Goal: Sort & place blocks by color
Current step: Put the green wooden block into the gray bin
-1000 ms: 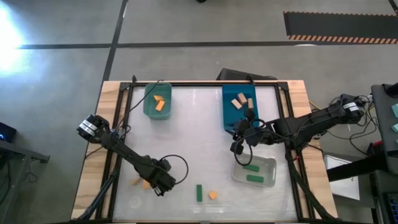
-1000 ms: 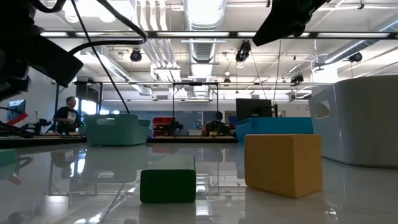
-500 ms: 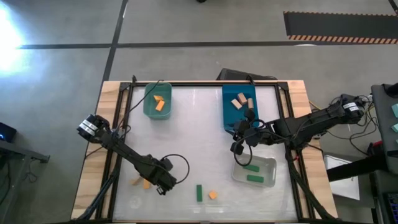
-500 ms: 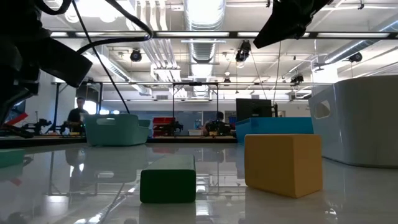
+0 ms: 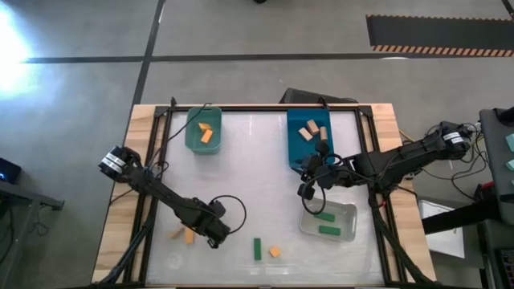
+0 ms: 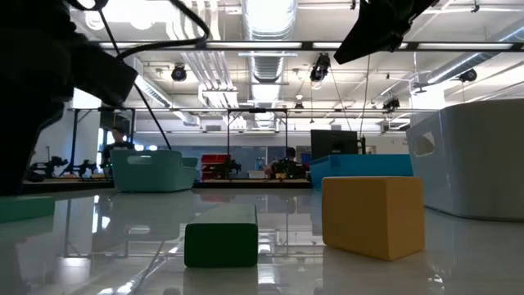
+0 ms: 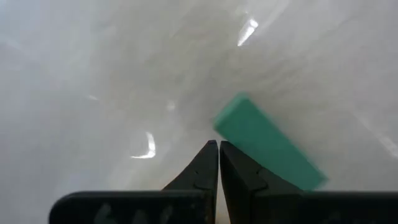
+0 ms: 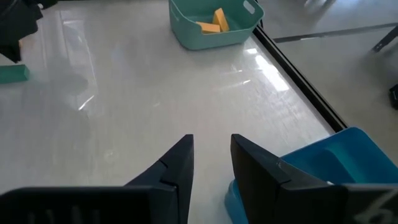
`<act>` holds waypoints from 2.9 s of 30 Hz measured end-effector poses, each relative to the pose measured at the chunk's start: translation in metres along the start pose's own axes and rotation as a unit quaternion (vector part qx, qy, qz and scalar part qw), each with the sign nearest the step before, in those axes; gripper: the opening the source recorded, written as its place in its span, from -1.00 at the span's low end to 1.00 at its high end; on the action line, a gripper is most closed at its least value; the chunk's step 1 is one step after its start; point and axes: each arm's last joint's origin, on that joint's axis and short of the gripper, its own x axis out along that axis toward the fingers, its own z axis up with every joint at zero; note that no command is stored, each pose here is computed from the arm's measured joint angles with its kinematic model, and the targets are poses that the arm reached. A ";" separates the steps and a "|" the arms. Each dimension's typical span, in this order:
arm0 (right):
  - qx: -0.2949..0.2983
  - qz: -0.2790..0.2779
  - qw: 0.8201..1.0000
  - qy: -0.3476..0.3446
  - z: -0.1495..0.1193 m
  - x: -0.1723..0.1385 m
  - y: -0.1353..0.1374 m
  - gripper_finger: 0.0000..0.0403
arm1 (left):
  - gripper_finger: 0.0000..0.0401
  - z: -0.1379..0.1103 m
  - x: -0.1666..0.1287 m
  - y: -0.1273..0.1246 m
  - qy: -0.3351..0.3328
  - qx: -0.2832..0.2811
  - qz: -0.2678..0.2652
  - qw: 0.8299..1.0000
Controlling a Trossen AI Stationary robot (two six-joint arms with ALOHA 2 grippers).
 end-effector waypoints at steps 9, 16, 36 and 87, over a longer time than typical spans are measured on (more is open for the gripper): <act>-0.001 0.000 1.000 0.001 0.000 0.000 0.000 -0.50 | -0.99 0.002 -0.015 -0.007 0.009 -0.096 -0.034 0.995; -0.004 -0.001 1.000 0.005 -0.002 0.001 0.000 -0.53 | -0.74 0.001 -0.013 -0.007 0.016 -0.104 -0.036 0.994; -0.005 -0.001 1.000 0.006 -0.003 0.001 0.000 -0.51 | -0.22 0.002 0.001 -0.013 0.024 -0.129 -0.055 0.990; -0.008 0.025 1.000 -0.009 -0.015 0.001 0.013 -0.53 | -0.58 0.007 -0.004 -0.008 -0.043 -0.017 -0.027 0.999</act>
